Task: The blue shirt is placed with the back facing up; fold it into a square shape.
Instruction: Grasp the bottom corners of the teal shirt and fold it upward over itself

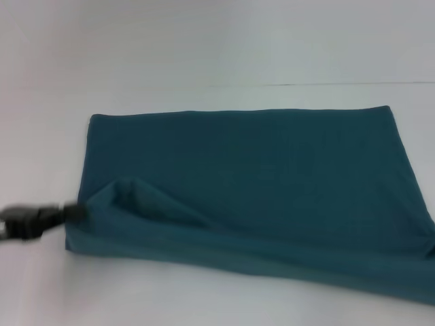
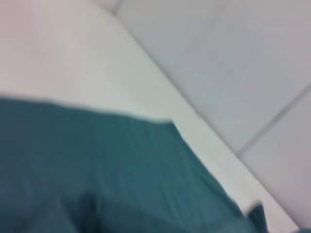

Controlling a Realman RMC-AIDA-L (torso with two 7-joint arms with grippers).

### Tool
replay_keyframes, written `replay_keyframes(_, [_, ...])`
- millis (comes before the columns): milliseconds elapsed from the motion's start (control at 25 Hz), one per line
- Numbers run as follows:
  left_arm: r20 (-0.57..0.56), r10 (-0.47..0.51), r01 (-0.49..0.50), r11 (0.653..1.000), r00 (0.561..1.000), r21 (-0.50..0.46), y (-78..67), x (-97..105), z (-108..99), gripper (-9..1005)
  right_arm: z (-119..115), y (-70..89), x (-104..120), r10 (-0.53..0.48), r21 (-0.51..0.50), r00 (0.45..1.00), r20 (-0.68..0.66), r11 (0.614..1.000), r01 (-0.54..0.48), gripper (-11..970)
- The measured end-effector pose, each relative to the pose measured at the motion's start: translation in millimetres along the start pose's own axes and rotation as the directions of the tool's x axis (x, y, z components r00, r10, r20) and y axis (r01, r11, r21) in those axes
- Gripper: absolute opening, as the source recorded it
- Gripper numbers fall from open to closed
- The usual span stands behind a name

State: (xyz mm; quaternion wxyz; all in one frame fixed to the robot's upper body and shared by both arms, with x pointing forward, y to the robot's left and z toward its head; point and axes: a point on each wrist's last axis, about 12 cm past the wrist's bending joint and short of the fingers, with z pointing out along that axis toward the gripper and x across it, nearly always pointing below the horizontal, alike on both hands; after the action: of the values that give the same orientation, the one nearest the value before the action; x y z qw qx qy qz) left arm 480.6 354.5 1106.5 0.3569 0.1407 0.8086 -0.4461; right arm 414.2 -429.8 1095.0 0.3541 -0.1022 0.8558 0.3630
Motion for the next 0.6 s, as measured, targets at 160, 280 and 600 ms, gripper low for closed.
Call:
replay_keyframes(160, [0.091,0.026,-0.021,0.998,0.996,-0.053,15.2,-35.1,25.8,121,32.2,-14.3,-43.7,-0.047,0.029,0.997,0.056,0.999,0.045,7])
replay_keyframes(280, [0.142,0.039,-0.024,0.994,0.989,-0.108,24.1,-58.0,48.1,124,62.0,-24.7,-71.3,-0.065,0.071,0.994,0.084,0.996,0.059,7])
replay_keyframes(600, [0.253,0.076,0.018,0.937,0.964,-0.35,46.5,-110.8,110.3,131,149.2,-38.4,-125.5,-0.165,0.28,0.979,0.116,0.952,0.127,6])
